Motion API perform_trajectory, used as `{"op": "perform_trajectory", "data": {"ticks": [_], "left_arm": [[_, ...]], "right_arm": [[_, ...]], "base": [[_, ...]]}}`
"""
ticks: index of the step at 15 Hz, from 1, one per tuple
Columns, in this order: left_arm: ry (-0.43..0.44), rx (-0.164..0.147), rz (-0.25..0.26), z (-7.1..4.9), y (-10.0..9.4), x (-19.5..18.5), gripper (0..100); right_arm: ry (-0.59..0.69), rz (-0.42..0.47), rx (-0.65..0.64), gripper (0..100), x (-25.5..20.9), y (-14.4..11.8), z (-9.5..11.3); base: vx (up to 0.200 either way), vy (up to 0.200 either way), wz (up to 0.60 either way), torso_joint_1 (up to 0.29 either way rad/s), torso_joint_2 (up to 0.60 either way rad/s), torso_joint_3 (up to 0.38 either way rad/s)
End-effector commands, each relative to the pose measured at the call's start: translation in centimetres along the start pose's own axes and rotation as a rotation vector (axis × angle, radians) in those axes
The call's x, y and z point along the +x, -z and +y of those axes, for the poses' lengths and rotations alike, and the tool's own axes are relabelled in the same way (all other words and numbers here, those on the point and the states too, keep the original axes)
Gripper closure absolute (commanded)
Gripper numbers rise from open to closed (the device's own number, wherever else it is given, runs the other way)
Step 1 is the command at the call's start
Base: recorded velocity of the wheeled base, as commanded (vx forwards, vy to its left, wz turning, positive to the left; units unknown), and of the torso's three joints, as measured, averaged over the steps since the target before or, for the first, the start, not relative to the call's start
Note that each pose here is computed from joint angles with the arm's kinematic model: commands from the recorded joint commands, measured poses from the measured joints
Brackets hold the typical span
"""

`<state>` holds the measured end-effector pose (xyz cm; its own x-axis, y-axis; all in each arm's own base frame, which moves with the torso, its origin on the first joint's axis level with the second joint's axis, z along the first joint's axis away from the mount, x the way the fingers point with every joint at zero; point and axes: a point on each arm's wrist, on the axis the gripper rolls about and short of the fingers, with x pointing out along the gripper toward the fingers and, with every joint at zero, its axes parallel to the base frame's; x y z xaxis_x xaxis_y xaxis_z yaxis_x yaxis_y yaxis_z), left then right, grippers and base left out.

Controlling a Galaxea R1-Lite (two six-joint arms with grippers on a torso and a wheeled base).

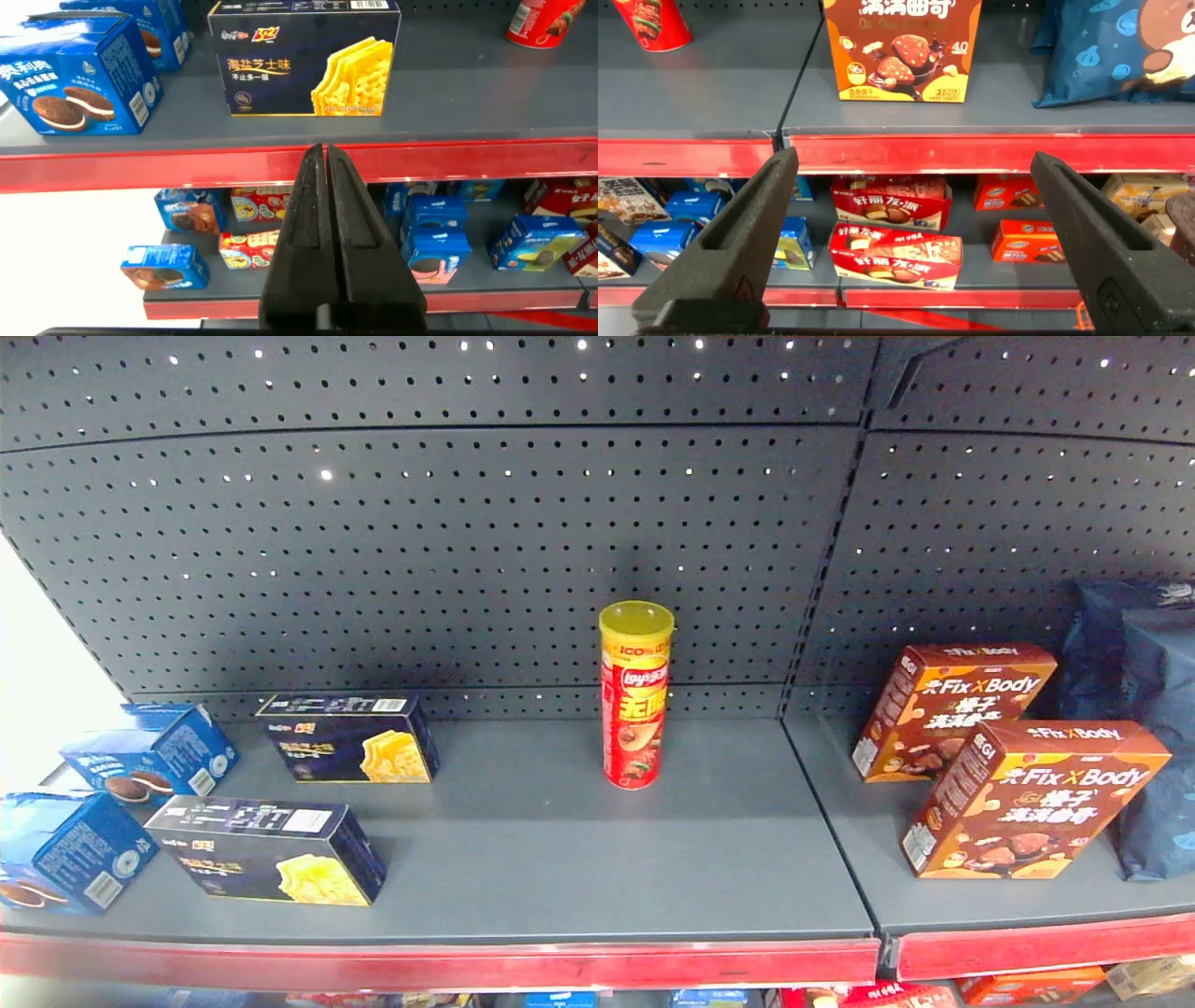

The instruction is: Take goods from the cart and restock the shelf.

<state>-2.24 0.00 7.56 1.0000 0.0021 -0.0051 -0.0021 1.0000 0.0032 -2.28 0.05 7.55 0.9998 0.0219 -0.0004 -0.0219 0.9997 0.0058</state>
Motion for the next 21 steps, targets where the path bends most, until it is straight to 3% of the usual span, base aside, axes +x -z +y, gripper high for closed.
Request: {"op": "perform_trajectory", "data": {"ticks": [1,4,21], "left_arm": [[-0.001,0.000,0.001,0.00,0.00,0.01,100],[-0.001,0.000,0.001,0.00,0.00,0.01,100],[-0.001,0.000,0.001,0.00,0.00,0.01,100]], "right_arm": [[-0.001,0.000,0.000,0,0.00,0.00,0.00],[0.000,-0.002,0.000,0,0.00,-0.01,0.00],[-0.001,0.000,0.000,0,0.00,0.00,0.00]], "base": [[0.000,0.000,0.00,0.000,0.00,0.000],[0.000,0.000,0.00,0.000,0.00,0.000],[0.000,0.000,-0.60,0.001,0.00,0.002]]}}
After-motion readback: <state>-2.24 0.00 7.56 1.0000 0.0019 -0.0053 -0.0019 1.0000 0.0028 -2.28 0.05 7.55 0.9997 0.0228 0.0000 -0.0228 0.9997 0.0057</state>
